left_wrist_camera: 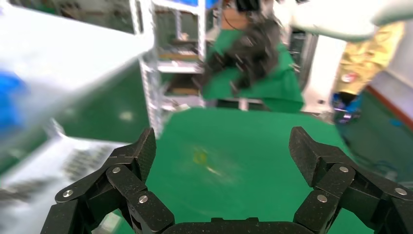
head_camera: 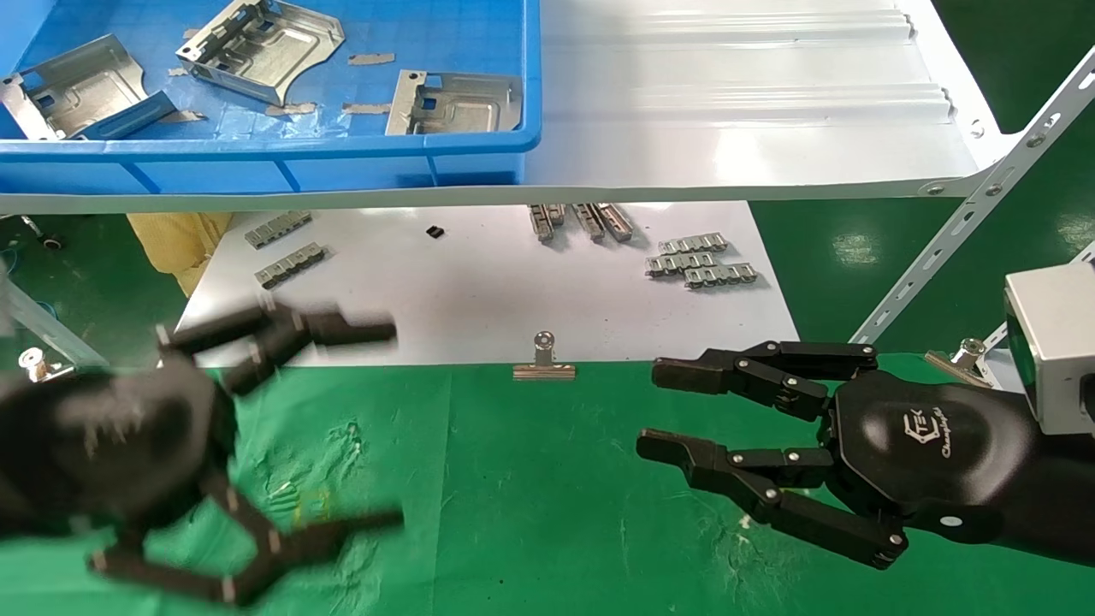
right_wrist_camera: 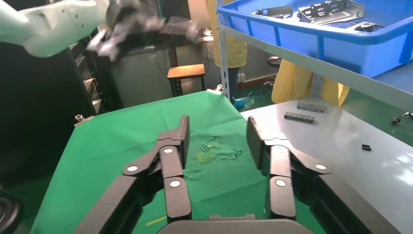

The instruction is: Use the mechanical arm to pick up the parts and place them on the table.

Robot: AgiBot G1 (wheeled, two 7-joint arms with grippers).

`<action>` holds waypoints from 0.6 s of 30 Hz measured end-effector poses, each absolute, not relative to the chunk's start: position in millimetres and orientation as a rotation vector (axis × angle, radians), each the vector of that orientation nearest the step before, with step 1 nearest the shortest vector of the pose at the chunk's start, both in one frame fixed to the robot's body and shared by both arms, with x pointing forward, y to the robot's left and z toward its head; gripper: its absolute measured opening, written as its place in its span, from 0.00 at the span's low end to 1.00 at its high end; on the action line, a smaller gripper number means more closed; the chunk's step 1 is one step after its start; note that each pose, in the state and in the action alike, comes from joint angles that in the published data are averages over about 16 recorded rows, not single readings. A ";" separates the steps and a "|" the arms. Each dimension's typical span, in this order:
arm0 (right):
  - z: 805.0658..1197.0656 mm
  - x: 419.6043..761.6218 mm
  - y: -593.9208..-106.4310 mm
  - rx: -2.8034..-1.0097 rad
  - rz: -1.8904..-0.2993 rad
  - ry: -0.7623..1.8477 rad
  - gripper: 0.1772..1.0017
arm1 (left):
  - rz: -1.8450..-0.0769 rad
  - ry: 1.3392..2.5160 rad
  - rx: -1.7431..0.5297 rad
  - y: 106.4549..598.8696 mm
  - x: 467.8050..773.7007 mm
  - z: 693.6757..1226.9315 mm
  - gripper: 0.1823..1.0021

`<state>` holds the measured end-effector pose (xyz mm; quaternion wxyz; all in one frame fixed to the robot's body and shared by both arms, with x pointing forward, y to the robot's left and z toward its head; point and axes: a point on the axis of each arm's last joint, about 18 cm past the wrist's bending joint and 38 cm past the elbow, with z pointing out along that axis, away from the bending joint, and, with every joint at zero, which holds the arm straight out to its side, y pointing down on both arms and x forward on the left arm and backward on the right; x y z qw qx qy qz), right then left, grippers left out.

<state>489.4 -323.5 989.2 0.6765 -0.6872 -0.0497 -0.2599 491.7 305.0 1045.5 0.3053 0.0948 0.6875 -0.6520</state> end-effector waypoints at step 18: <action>989.2 489.4 -323.5 -1.545 -0.584 -0.112 0.09 | -1.470 1.438 -0.359 343.9 645.3 1209.4 1.00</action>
